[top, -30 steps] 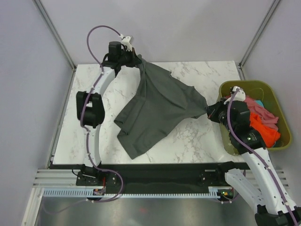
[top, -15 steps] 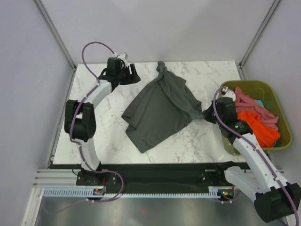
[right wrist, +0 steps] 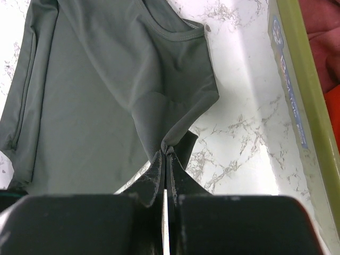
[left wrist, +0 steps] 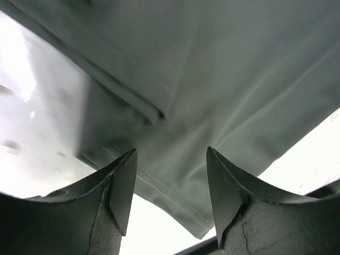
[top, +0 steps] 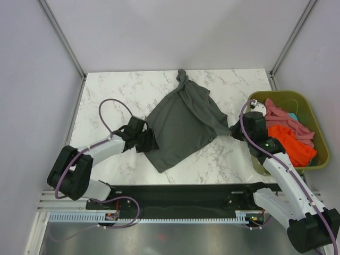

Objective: Fold and stack the t-shirts
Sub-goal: Flatten the tshirt out

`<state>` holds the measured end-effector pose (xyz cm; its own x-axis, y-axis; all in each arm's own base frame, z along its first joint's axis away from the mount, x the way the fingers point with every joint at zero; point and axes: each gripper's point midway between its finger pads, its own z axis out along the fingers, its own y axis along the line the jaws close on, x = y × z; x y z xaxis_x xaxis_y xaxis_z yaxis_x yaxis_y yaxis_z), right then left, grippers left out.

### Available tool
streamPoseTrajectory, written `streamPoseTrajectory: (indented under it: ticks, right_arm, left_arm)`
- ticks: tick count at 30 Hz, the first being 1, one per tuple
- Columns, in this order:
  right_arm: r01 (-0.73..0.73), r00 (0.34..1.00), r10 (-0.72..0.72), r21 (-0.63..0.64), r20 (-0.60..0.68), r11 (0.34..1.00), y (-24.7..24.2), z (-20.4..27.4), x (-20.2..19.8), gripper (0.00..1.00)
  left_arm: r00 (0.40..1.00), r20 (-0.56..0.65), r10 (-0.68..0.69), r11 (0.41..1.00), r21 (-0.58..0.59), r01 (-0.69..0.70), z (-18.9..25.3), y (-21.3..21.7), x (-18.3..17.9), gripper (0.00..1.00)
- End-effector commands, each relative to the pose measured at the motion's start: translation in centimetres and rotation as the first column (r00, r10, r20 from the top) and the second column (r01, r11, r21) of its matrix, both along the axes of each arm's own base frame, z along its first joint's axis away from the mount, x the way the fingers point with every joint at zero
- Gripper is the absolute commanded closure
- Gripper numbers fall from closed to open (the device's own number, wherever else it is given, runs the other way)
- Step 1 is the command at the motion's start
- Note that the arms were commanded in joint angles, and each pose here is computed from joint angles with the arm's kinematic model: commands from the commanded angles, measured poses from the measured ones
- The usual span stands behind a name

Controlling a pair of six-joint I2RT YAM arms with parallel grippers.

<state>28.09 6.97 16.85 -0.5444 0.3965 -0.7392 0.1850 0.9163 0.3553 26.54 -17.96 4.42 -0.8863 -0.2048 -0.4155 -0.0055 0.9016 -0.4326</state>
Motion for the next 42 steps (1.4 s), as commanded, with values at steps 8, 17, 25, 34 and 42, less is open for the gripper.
streamPoseTrajectory:
  ticks: [8,17,25,34,42]
  right_arm:
    - [0.0,0.999,-0.001,0.012,0.038,1.0,-0.3,0.8,-1.1,1.0]
    - [-0.026,0.999,0.027,0.046,-0.022,0.999,0.7,-1.8,-1.1,1.0]
    - [-0.107,0.98,0.121,0.094,-0.159,0.99,4.1,-6.6,-2.3,0.95]
    - [-0.069,0.958,0.05,-0.059,-0.282,0.996,2.0,-7.3,-3.8,0.47]
    - [-0.027,0.948,0.002,-0.074,-0.319,0.997,2.3,-8.7,-2.0,0.5]
  left_arm:
    - [0.994,-0.106,0.034,0.999,0.038,-0.03,-3.0,-2.3,-2.3,0.38]
    - [0.951,-0.041,0.308,0.89,0.366,-0.272,-5.4,7.6,5.7,0.57]
    - [0.928,0.04,0.371,0.865,0.35,-0.361,-0.6,12.0,11.7,0.53]
    - [0.91,0.161,0.382,0.862,0.294,-0.413,6.9,13.1,8.1,0.37]
    - [0.92,-0.044,0.389,0.912,0.159,-0.378,2.3,9.8,2.8,0.4]
